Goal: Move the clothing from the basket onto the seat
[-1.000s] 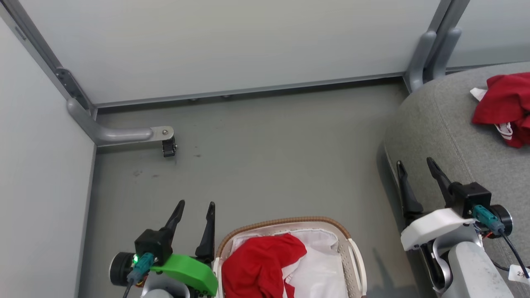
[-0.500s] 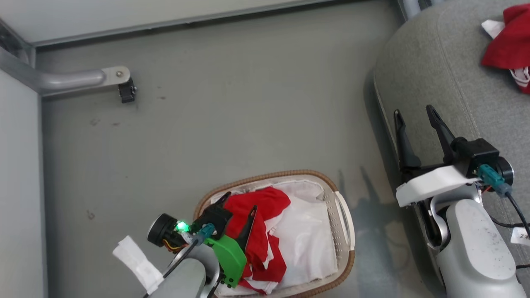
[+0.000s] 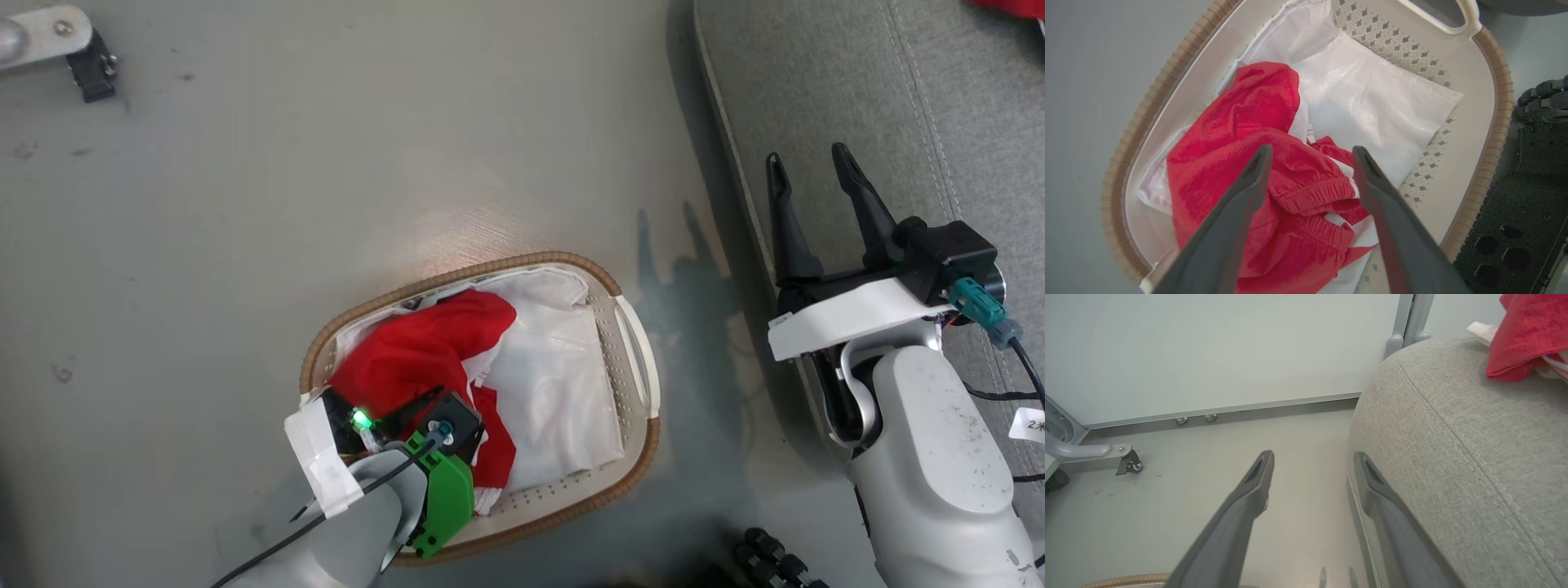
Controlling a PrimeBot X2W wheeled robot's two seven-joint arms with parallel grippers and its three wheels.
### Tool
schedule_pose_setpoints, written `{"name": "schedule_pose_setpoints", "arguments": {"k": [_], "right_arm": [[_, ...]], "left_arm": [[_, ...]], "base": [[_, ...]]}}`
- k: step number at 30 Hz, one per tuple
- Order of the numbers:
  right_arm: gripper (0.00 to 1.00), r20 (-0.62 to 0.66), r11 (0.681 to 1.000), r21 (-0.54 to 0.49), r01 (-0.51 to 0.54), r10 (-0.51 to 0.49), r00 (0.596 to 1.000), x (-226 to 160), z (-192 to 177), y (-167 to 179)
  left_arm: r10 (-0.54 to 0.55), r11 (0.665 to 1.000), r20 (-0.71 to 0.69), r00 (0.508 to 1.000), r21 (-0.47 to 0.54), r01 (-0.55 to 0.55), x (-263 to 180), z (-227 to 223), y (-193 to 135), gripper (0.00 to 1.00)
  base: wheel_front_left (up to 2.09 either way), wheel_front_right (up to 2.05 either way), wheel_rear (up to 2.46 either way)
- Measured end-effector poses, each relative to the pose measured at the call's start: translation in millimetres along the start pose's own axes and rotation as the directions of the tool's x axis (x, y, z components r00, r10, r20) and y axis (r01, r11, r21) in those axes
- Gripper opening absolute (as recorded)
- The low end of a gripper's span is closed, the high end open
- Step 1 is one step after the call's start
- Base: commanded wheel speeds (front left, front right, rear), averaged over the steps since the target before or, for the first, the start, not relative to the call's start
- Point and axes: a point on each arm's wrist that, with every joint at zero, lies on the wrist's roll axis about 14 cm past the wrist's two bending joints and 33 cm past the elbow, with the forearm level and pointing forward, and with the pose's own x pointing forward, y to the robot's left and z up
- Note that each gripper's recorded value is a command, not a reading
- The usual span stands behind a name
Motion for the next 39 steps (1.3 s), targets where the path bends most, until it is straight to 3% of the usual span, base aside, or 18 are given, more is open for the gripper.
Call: {"name": "schedule_pose_setpoints", "arguments": {"k": [9, 31, 35, 36, 39], "right_arm": [[1.0, -0.08, 1.0, -0.005, 0.028, -0.028, 0.996, 2.7, -36.0, -14.7], [1.0, -0.164, 0.999, -0.002, 0.051, -0.05, 0.985, 0.5, -72.3, -28.0], [1.0, -0.167, 0.998, -0.004, 0.055, -0.055, 0.984, 0.0, -73.0, -29.8], [1.0, -0.166, 0.998, -0.004, 0.055, -0.055, 0.985, 0.1, -72.5, -29.9], [1.0, -0.161, 0.998, -0.003, 0.056, -0.056, 0.985, 1.0, -70.7, -30.0]], "left_arm": [[-0.085, 0.996, -0.125, 0.989, -0.011, 0.084, 32.1, -34.2, -4.3, 1.0], [-0.107, 0.994, -0.407, 0.907, -0.024, 0.106, 59.8, -99.1, -4.6, 1.0], [-0.101, 0.995, -0.42, 0.902, -0.019, 0.103, 60.3, -101.3, -4.0, 0.05], [-0.1, 0.995, -0.42, 0.902, -0.017, 0.103, 60.1, -101.2, -3.8, 0.0], [-0.104, 0.994, -0.4, 0.911, -0.015, 0.107, 60.4, -97.0, -4.5, 0.0]], "base": [[0.0, 0.0, 0.0], [0.0, 0.0, 0.0], [0.0, 0.0, 0.0], [0.0, 0.0, 0.0], [0.0, 0.0, 0.0]]}}
